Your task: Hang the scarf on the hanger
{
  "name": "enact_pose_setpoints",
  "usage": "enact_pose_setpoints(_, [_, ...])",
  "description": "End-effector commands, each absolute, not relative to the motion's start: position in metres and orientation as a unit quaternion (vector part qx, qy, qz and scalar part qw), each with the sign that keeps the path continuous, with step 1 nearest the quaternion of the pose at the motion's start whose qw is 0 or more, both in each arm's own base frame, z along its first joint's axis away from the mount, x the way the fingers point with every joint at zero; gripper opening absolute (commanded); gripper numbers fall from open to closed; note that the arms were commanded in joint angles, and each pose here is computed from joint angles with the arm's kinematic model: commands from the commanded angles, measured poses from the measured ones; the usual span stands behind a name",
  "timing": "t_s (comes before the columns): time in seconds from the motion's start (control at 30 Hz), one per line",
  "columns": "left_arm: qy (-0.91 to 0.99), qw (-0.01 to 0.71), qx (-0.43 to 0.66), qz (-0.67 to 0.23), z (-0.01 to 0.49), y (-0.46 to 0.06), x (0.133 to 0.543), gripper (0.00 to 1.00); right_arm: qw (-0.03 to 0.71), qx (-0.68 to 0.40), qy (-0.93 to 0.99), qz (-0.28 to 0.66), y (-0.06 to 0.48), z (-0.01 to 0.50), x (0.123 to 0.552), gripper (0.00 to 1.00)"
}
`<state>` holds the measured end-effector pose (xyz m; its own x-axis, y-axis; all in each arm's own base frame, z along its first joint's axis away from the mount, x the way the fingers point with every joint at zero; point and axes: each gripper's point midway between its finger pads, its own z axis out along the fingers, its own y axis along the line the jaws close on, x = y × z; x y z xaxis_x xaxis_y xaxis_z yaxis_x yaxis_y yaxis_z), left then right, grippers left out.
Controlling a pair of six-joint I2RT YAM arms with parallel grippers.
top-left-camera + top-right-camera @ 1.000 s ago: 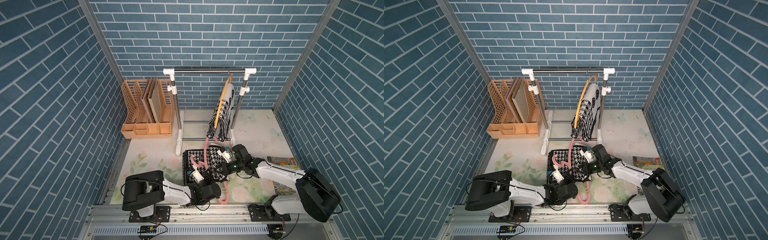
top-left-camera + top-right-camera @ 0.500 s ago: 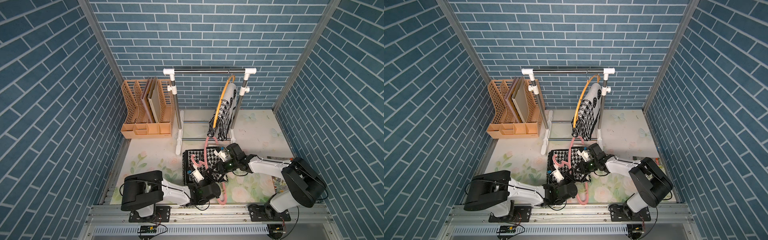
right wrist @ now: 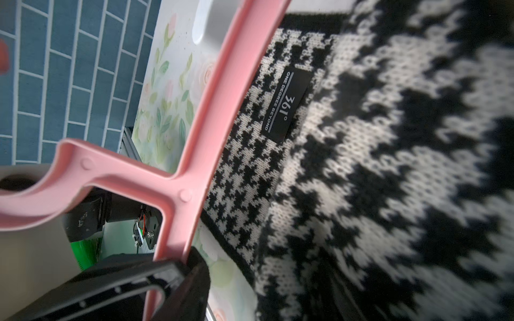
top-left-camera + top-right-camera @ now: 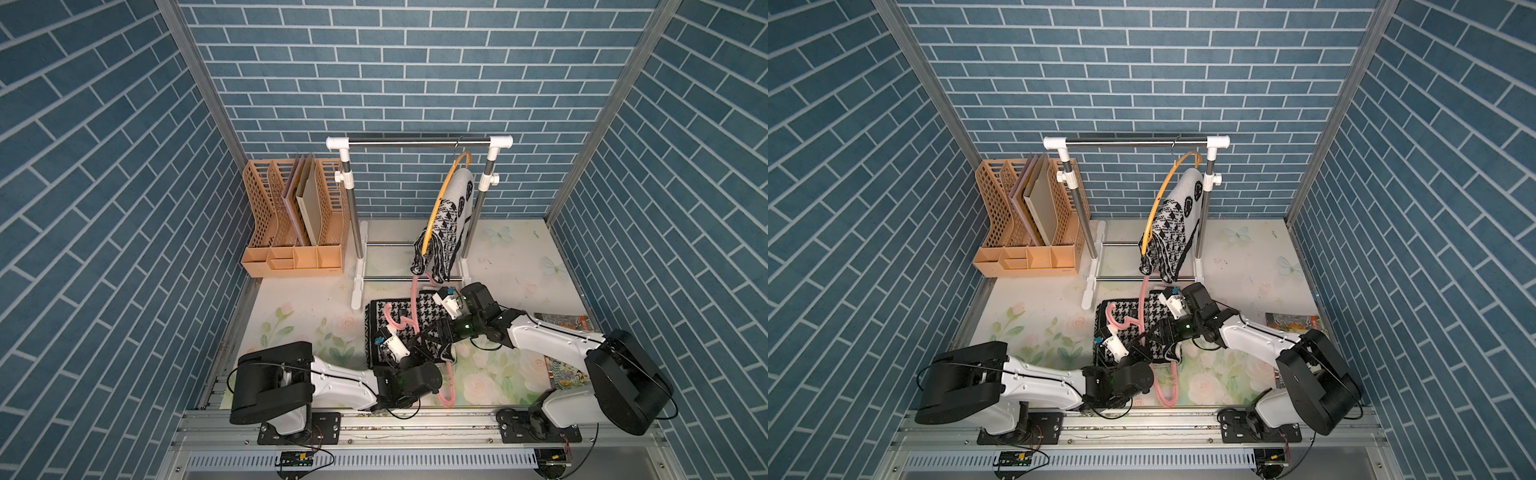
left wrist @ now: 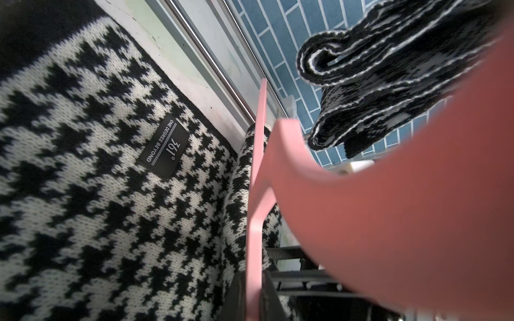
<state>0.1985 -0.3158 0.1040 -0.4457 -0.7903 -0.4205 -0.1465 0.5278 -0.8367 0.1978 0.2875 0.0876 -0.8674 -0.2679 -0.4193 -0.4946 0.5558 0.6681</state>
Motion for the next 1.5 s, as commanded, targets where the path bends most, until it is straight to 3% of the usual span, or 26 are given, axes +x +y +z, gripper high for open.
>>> enact_pose_setpoints(0.0, [0.797,0.422,-0.283,-0.327,0.078,-0.304,0.195,0.0,0.137,-0.217,0.844,0.471,0.299,0.109,0.194,0.66])
enact_pose_setpoints(0.13, [0.798,0.425,-0.279,-0.324,0.078,-0.306,0.196,0.0,0.086,-0.17,0.857,0.478,0.301,0.093,0.19,0.66])
enact_pose_setpoints(0.37, [0.802,0.425,-0.271,-0.32,0.075,-0.311,0.196,0.0,0.042,-0.049,0.877,0.476,0.293,0.083,0.189,0.76])
enact_pose_setpoints(0.63, [0.802,0.425,-0.272,-0.32,0.074,-0.312,0.196,0.0,-0.027,0.082,0.861,0.502,0.297,0.081,0.191,0.71])
enact_pose_setpoints(0.83, [0.806,0.421,-0.259,-0.327,0.074,-0.325,0.196,0.0,-0.045,0.092,0.837,0.537,0.31,0.104,0.196,0.66])
enact_pose_setpoints(1.03, [0.806,0.422,-0.258,-0.326,0.076,-0.325,0.197,0.0,-0.041,0.084,0.863,0.497,0.305,0.088,0.199,0.59])
enact_pose_setpoints(1.47, [0.811,0.423,-0.253,-0.315,0.077,-0.325,0.197,0.0,0.016,0.021,0.886,0.463,0.284,0.11,0.215,0.47])
